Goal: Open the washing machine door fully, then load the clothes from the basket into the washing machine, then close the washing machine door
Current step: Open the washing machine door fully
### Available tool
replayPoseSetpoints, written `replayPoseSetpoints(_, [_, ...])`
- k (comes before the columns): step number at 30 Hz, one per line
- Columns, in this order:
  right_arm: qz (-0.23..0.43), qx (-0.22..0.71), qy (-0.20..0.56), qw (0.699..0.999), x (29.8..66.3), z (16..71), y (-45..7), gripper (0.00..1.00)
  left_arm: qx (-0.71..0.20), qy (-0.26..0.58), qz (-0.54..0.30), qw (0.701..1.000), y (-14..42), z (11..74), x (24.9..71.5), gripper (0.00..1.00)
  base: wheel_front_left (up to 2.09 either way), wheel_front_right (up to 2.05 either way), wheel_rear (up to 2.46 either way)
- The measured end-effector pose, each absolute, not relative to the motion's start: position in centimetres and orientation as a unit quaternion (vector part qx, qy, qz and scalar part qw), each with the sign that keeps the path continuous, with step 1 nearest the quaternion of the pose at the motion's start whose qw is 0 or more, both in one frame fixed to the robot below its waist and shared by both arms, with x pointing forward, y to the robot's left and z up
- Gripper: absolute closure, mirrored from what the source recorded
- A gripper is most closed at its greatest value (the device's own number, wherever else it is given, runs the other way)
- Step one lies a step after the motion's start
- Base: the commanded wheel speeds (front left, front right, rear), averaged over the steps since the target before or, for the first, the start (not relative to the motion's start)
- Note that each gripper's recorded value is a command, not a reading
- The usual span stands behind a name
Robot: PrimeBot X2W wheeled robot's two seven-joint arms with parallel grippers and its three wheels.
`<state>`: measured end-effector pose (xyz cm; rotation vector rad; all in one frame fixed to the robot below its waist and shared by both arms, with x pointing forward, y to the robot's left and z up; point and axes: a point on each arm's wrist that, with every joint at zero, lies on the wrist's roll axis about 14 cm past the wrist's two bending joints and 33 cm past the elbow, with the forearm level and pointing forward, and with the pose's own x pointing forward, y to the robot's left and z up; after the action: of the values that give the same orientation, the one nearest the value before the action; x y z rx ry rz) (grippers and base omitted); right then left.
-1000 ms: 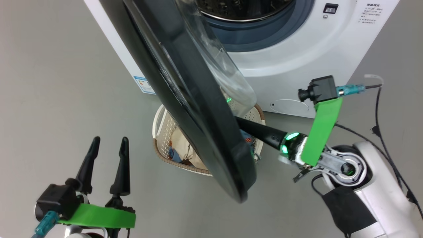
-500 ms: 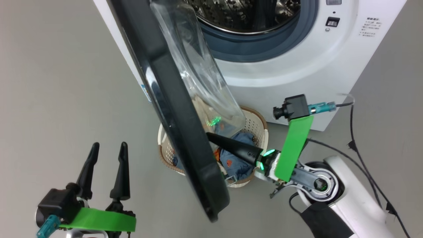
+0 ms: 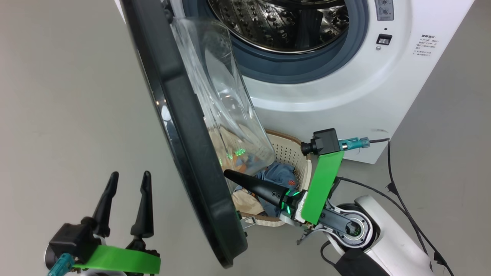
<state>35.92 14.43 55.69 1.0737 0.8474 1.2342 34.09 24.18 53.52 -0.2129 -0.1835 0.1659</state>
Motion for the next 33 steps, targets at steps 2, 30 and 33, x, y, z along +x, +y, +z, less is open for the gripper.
replayPoseSetpoints(2, [0.534,0.464,0.367,0.604,35.7,55.8,14.5,1.0,-0.106,-0.093,0.082,0.987,24.2,53.6,34.1,0.0,0.0,0.0,0.0])
replayPoseSetpoints(30, [0.48,0.434,0.192,0.738,38.6,58.9,8.0,0.0,-0.107,-0.095,0.074,0.987,23.8,53.6,33.8,0.0,0.0,0.0,0.0])
replayPoseSetpoints(33, [0.448,0.408,0.13,0.785,40.0,59.1,5.6,0.0,-0.105,-0.095,0.07,0.987,23.6,53.6,34.0,0.0,0.0,0.0,0.0])
